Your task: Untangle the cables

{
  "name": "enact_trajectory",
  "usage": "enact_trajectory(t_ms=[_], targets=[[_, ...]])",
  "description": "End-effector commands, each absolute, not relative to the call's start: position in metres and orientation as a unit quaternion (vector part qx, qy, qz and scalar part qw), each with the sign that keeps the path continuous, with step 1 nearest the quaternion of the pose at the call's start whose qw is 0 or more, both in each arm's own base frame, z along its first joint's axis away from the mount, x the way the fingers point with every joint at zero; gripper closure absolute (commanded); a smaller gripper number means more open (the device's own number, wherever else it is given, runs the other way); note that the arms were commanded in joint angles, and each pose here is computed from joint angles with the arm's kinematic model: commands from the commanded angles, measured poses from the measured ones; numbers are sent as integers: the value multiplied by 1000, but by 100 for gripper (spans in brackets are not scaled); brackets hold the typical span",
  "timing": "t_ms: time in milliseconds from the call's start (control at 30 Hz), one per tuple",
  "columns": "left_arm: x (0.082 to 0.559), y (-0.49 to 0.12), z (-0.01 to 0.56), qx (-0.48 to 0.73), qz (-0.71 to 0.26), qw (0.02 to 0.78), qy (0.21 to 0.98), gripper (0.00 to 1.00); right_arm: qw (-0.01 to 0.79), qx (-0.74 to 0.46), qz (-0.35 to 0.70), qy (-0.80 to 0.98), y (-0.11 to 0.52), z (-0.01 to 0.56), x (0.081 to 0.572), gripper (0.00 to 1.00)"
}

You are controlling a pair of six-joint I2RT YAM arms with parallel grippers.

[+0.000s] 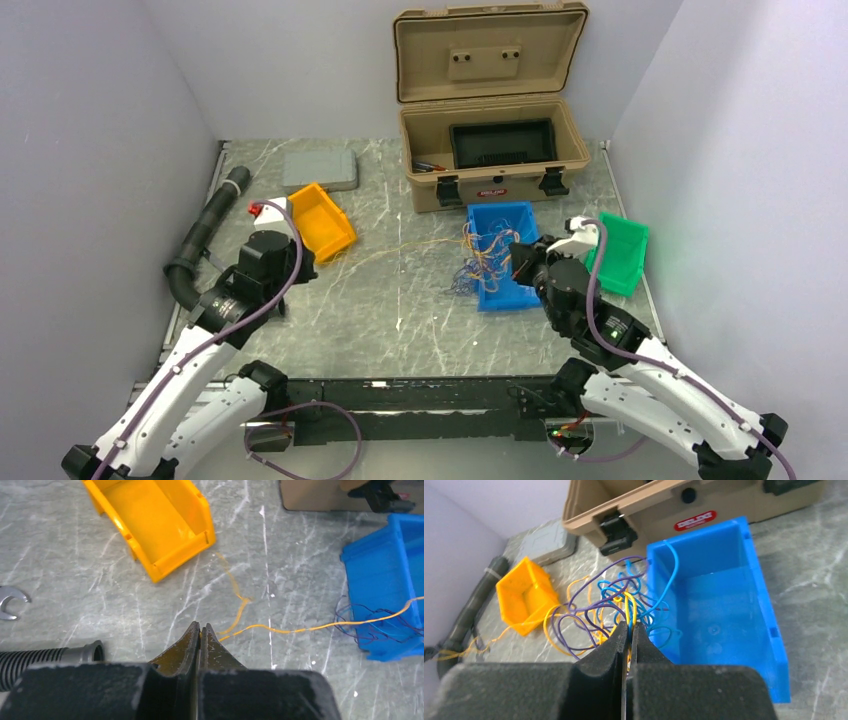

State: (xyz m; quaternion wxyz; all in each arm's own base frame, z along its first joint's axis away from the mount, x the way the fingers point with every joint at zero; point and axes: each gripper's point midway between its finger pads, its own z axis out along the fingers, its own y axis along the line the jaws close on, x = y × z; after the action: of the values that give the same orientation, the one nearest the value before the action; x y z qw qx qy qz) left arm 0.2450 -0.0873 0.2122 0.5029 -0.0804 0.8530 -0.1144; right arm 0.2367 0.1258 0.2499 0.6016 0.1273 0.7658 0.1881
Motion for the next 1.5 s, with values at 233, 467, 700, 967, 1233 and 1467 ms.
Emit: enact_trajectory(t_ms=[233,467,700,967,1233,1467], targets=[[228,-179,263,122,-329,518,780,52,577,-121,342,732,231,292,220,100],[195,-229,283,235,-460,491,702,10,531,-218,435,693,283,322,198,100],[186,-252,303,280,-495,498,654,10,503,-249,479,675,305,337,190,100],[199,-275,287,263,-518,468,665,13,490,-253,530,644,319,352,181,100],[211,-273,276,224,-508,467,689,100,509,-229,524,644,308,359,183,100],[249,-187,233,74,-284,507,810,100,575,-14,287,766,206,308,241,100]])
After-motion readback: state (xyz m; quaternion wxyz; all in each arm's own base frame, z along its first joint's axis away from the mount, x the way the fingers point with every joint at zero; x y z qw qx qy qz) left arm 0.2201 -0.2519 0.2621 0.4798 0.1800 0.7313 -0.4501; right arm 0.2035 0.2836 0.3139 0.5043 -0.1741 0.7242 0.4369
